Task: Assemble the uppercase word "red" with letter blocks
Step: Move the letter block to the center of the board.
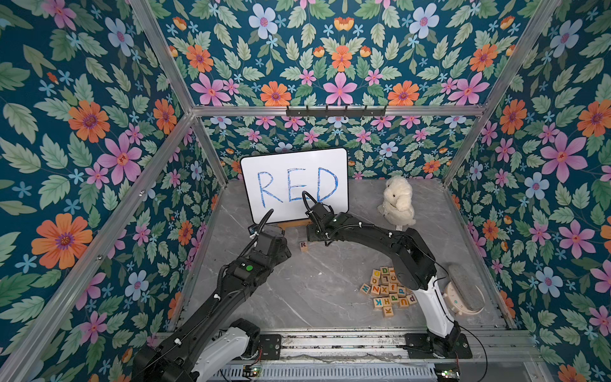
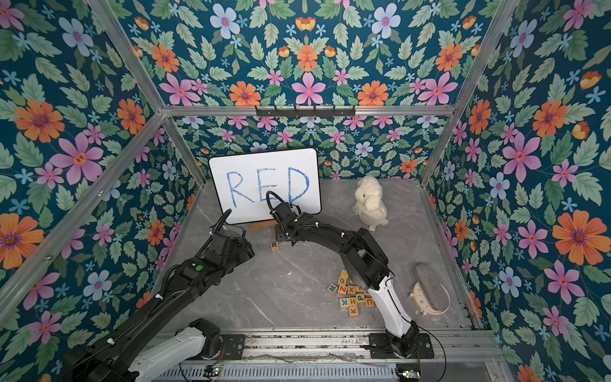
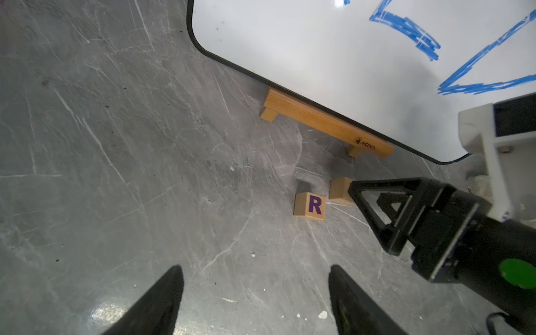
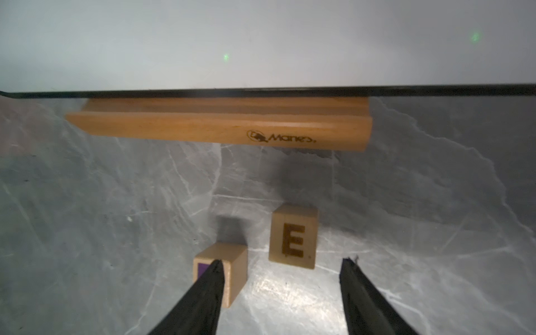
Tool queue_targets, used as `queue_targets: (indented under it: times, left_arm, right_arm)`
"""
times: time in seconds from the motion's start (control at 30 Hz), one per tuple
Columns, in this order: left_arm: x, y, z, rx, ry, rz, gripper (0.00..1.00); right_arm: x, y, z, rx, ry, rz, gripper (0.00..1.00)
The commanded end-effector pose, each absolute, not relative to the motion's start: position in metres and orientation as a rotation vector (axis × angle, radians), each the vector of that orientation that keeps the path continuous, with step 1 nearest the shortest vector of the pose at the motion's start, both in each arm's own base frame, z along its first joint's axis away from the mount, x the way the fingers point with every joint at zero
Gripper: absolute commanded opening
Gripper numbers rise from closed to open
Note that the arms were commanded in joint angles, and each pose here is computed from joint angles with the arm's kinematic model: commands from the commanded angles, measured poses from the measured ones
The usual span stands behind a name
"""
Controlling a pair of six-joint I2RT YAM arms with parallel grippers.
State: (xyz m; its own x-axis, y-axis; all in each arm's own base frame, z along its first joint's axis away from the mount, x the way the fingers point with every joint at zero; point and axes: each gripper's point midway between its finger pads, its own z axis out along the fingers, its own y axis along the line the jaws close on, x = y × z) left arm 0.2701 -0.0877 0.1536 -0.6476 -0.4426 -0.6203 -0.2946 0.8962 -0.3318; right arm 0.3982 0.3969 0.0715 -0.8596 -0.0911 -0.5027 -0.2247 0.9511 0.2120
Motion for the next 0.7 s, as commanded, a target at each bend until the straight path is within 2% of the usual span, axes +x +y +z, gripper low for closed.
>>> queue_targets:
  times: [0.0, 0.67]
  left_arm:
    - [0.272, -0.088, 0.154, -0.525, 2.313, -0.263, 0.81]
    - [0.271, -0.09, 0.148, -0.552, 2.321, -0.283, 0.8]
  right_arm:
    - [0.396, 0.386, 0.062, -0.237, 2.633, 0.262, 0.64]
    - [0.4, 0.388, 0.039, -0.191, 2.676, 0.136, 0.43]
